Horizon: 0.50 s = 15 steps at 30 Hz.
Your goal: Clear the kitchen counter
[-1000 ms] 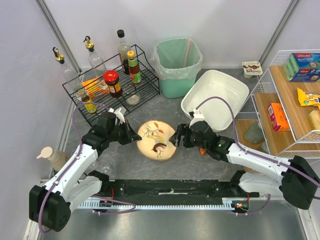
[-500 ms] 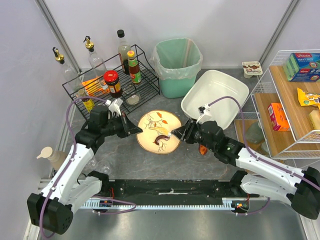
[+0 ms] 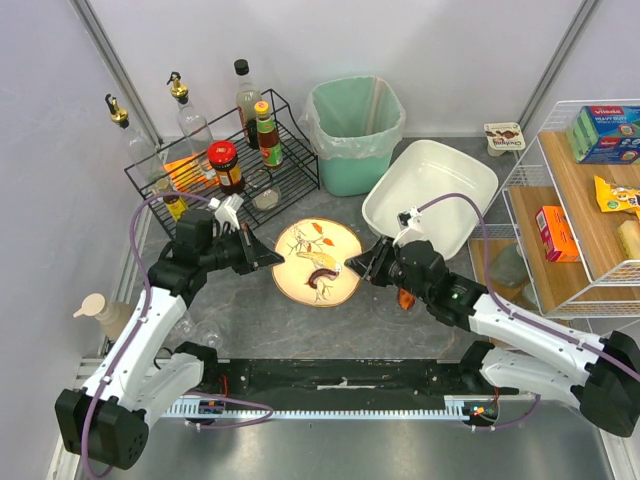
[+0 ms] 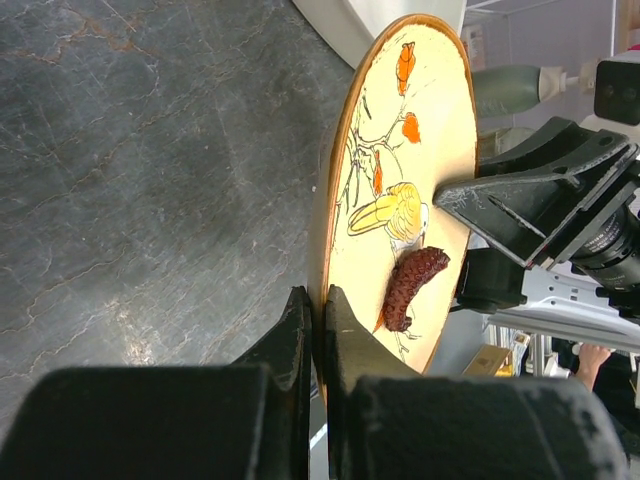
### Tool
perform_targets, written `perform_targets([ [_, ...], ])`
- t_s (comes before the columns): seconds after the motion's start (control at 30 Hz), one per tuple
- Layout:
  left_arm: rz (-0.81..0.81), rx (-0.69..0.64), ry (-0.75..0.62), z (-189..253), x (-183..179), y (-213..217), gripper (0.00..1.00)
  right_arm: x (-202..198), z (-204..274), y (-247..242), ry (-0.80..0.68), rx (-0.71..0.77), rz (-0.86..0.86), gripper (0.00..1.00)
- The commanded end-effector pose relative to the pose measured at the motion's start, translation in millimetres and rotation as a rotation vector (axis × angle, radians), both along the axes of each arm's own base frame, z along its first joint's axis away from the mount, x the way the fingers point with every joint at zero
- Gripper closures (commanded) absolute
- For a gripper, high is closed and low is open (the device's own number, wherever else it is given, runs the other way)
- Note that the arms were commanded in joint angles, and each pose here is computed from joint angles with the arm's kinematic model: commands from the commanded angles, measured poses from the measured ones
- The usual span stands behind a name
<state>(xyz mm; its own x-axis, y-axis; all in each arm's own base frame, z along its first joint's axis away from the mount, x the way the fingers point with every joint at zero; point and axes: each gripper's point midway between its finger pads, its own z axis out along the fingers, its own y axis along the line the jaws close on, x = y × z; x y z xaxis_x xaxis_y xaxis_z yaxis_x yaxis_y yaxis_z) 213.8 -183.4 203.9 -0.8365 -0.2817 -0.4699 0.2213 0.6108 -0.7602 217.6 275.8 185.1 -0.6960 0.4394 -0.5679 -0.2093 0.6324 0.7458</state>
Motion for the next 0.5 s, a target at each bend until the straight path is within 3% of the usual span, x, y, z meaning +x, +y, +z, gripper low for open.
perform_targets([
  [0.0, -0.134, -0.142, -0.153, 62.5, -8.0, -19.6, 0.98, 2.7, 38.9, 19.6, -0.056, 0.112, 0.047, 0.70],
  [0.07, -0.136, -0.141, -0.148, 60.9, -7.3, -19.7, 0.98, 2.5, 38.4, 22.8, -0.050, 0.113, 0.059, 0.77],
  [0.13, -0.134, -0.132, -0.137, 57.6, -6.2, -19.3, 0.98, 3.2, 39.2, 25.7, -0.041, 0.111, 0.065, 1.00],
  [0.23, -0.088, -0.083, -0.122, 50.1, 0.9, -13.4, 0.91, 3.2, 43.1, 28.8, -0.034, 0.115, 0.074, 1.00],
  [0.47, 0.098, 0.137, -0.150, 32.6, 22.1, 21.7, 0.28, 7.3, 61.3, 27.5, 0.015, 0.142, 0.024, 1.00],
])
